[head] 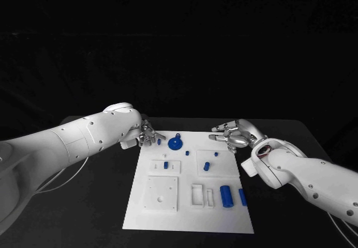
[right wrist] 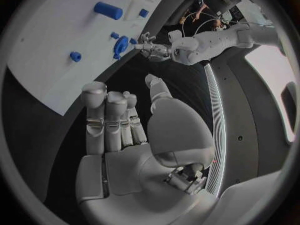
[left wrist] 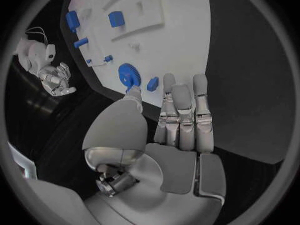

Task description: Assemble the parts on the task board

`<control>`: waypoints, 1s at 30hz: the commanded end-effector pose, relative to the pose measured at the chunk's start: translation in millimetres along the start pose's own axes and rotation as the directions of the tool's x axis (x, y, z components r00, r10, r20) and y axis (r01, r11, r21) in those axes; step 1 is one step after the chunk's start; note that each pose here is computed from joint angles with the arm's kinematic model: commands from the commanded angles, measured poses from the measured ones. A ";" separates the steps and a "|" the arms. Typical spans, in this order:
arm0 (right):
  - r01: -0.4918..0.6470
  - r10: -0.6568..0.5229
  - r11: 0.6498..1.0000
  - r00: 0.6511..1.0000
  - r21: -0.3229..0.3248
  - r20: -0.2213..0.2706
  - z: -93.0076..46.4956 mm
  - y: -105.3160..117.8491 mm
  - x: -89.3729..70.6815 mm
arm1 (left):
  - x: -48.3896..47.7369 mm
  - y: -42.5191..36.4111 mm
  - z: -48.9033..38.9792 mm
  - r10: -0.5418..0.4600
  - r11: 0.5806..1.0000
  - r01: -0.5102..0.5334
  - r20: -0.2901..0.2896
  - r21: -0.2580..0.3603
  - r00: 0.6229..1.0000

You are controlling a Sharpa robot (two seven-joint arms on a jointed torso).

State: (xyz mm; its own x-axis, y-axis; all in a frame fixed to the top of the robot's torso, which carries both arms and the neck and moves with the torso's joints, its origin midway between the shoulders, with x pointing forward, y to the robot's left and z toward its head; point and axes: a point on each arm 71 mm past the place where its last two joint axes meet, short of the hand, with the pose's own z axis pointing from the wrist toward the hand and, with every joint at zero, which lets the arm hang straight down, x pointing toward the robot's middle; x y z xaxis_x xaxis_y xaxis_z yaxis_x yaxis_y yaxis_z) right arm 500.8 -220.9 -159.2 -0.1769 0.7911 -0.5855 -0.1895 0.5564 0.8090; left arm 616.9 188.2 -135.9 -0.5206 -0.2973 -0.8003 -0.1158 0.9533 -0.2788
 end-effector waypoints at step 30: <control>0.007 -0.007 1.000 1.000 -0.012 -0.001 1.4 1.3 1.7 | 2.5 -4.9 2.4 -0.018 0.999 0.021 -0.066 0.044 0.998</control>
State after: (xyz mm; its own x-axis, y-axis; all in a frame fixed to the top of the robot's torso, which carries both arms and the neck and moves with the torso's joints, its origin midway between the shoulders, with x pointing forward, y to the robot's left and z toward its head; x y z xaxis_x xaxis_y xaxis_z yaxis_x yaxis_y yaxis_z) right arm 501.8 -219.5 -159.8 -0.1763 0.7916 -0.5850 -0.1890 0.5561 0.8094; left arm 619.0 186.1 -136.9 -0.5579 -0.3061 -0.7714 -0.1015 0.9477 -0.3026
